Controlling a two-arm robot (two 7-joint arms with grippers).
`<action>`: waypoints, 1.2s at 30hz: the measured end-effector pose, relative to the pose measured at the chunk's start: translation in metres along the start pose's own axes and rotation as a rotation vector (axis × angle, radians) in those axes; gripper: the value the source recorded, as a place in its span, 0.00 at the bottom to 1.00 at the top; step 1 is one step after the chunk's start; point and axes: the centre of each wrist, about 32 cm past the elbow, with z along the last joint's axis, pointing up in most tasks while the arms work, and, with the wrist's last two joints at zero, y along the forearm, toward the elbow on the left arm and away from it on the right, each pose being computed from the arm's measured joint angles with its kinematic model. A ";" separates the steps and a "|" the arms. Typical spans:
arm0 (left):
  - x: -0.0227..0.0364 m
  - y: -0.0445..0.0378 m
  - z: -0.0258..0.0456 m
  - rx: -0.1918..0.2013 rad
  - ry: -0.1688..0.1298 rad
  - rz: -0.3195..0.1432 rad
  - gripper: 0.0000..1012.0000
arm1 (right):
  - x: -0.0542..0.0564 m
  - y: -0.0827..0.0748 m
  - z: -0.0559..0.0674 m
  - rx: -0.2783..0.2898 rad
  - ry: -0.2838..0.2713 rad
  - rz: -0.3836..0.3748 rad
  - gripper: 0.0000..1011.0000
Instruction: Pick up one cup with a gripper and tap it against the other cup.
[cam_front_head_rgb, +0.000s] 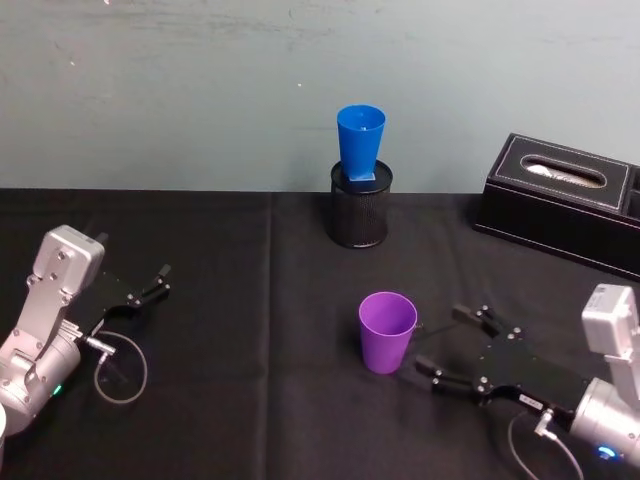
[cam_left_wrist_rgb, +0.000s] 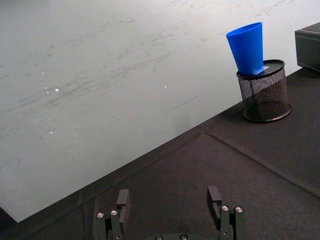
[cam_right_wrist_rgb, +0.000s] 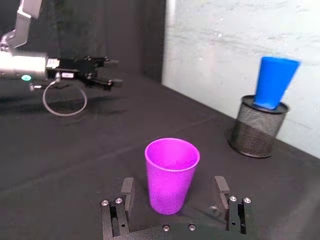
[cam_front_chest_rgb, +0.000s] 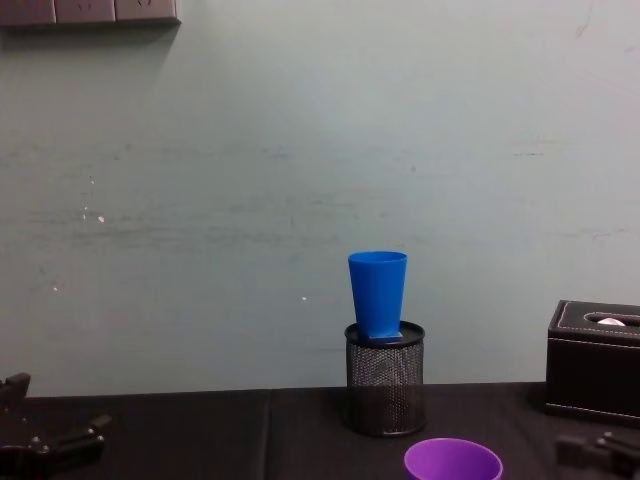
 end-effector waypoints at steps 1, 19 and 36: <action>0.0000 0.0000 0.0000 0.000 0.000 0.000 1.00 | 0.000 0.001 -0.001 -0.002 0.001 0.006 0.99; 0.0000 0.0000 0.0000 0.000 0.000 0.000 1.00 | 0.011 0.041 -0.014 -0.020 0.042 0.058 0.99; 0.0000 0.0000 0.0000 0.000 0.000 0.000 1.00 | 0.026 0.076 -0.020 0.020 0.063 0.065 0.99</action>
